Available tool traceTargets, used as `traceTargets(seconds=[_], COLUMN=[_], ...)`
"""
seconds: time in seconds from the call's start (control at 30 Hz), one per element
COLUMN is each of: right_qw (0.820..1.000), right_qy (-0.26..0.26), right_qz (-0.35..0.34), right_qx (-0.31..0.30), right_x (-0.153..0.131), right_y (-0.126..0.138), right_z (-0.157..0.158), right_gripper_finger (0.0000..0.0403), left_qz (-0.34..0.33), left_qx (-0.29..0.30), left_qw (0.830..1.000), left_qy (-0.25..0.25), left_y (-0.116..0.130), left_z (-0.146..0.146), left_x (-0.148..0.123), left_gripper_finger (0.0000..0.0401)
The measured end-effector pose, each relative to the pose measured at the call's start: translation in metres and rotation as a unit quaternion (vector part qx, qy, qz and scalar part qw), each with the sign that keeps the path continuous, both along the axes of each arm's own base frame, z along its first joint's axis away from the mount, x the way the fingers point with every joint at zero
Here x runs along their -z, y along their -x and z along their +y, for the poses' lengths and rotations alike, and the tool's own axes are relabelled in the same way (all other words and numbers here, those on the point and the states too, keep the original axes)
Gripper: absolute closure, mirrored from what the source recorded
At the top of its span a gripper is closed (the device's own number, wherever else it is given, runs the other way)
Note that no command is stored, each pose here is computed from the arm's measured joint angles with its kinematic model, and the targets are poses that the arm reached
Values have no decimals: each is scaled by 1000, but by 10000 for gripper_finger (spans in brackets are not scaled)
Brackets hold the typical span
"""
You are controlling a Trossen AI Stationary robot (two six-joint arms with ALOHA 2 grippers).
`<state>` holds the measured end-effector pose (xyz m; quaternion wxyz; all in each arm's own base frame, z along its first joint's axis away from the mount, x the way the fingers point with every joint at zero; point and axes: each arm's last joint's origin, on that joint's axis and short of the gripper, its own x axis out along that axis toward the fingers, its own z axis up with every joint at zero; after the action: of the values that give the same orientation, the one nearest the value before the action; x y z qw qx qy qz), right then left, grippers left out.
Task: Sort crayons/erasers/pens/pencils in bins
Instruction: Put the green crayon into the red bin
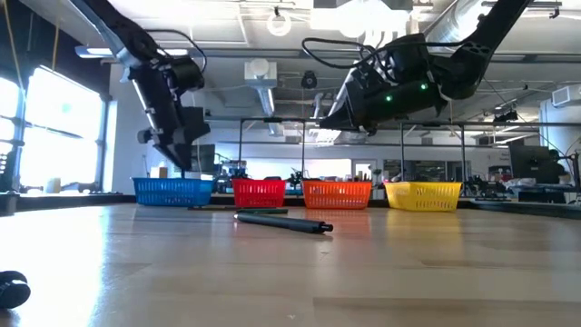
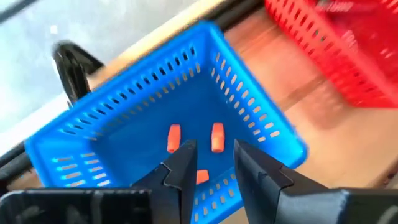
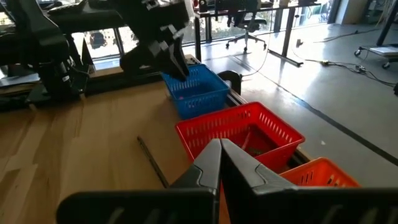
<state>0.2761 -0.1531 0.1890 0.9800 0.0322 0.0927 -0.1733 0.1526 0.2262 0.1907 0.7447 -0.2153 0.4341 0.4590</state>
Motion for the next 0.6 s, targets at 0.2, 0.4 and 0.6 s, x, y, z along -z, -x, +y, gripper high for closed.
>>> traceTargets(seconds=[0.2, 0.4, 0.6], right_qw=[999, 996, 994], right_qy=[2, -4, -2], right_qz=[41, 88, 108], right_qx=[18, 13, -26], right_x=[-4, -14, -13], right_y=[1, 9, 5], right_z=[13, 31, 51], right_gripper_finger=[403, 403, 403], left_qz=[-53, -120, -183], left_qx=[53, 157, 262], left_qw=[995, 973, 939], left_qy=[-68, -118, -129], left_y=[-11, -19, -29], left_z=[-26, -68, -104], left_x=[-13, -9, 4], left_gripper_finger=[324, 351, 372])
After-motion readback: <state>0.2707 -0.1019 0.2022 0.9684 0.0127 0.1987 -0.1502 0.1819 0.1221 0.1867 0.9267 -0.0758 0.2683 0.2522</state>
